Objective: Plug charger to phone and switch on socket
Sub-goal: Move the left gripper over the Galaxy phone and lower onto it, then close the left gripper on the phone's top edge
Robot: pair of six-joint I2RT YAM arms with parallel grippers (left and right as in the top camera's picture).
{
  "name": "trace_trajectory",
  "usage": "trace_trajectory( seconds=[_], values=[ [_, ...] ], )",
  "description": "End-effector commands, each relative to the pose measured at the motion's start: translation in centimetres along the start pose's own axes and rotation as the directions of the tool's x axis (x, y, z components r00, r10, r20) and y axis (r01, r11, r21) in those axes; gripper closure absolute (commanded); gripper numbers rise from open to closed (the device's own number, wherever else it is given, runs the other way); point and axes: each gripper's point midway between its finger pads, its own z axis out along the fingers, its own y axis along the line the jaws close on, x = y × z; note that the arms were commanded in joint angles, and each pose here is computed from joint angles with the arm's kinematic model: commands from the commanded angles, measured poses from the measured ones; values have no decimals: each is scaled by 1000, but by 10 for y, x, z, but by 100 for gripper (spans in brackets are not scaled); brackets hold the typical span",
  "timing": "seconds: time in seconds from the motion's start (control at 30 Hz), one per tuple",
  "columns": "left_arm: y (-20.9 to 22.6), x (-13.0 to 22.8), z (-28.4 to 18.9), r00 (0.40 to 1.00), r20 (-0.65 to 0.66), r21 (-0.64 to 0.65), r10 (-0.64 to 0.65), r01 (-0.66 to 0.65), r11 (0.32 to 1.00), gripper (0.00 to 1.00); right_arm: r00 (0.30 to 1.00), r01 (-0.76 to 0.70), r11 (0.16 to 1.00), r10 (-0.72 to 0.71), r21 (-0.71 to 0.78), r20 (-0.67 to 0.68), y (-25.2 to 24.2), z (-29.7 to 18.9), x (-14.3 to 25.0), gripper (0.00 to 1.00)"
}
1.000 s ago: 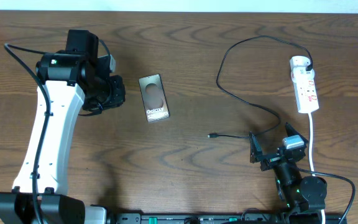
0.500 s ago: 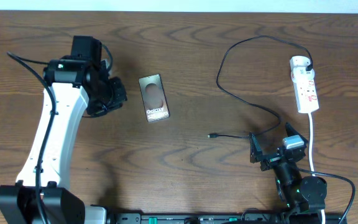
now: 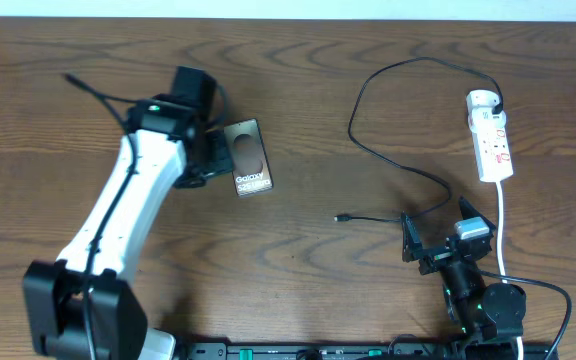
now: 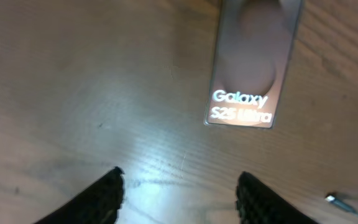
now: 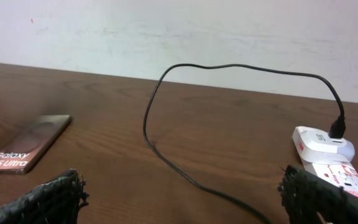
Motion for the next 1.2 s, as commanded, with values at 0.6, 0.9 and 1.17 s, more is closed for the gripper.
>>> trace_trajectory(
  seconds=[0.6,0.9,1.17],
  values=[
    [-41,3,76,999,-35,-53,12,-14,999,2,1000,-3,1000,3,-2,2,0,0,0,1],
    [-52,-25,77,996,88,-25,33,-31,999,2,1000,-3,1000,3,-2,2,0,0,0,1],
    [-64,-51,86,981,193,-1,33,-33,999,2,1000,-3,1000,3,-2,2,0,0,0,1]
  ],
)
